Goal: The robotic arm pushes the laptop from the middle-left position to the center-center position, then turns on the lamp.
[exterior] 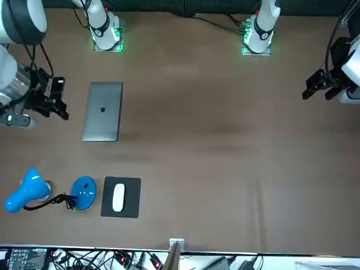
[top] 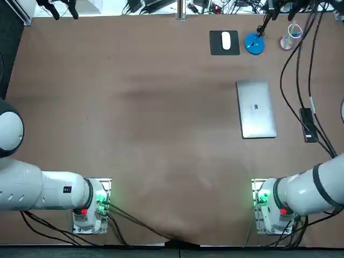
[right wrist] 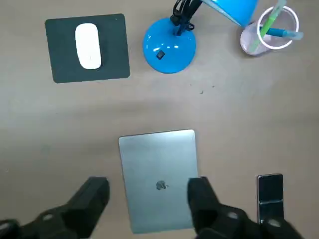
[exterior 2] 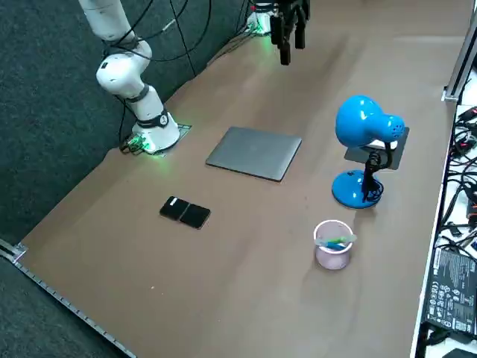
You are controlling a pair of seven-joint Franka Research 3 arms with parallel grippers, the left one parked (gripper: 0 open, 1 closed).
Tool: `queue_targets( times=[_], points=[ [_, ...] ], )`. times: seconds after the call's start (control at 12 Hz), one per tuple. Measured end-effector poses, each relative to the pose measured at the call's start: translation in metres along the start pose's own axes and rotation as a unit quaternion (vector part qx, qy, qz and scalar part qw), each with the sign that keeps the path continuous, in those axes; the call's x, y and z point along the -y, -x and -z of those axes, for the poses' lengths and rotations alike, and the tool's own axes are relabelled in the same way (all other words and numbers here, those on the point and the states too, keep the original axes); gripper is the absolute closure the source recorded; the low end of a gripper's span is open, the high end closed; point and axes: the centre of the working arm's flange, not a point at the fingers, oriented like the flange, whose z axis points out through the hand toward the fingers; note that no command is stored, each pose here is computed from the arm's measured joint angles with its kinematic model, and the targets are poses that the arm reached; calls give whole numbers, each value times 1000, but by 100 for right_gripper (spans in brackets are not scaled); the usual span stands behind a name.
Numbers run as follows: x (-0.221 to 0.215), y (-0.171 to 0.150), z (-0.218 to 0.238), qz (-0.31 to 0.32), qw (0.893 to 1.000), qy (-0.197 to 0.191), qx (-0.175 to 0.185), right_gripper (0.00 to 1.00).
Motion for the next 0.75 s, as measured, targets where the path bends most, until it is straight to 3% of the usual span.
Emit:
queue_targets(
  times=[0.08,0.75],
  points=[
    [-4,5,7,-1,1000,-3,2,0],
    [-27,48,31,9,1000,-8,12,0]
  ],
)
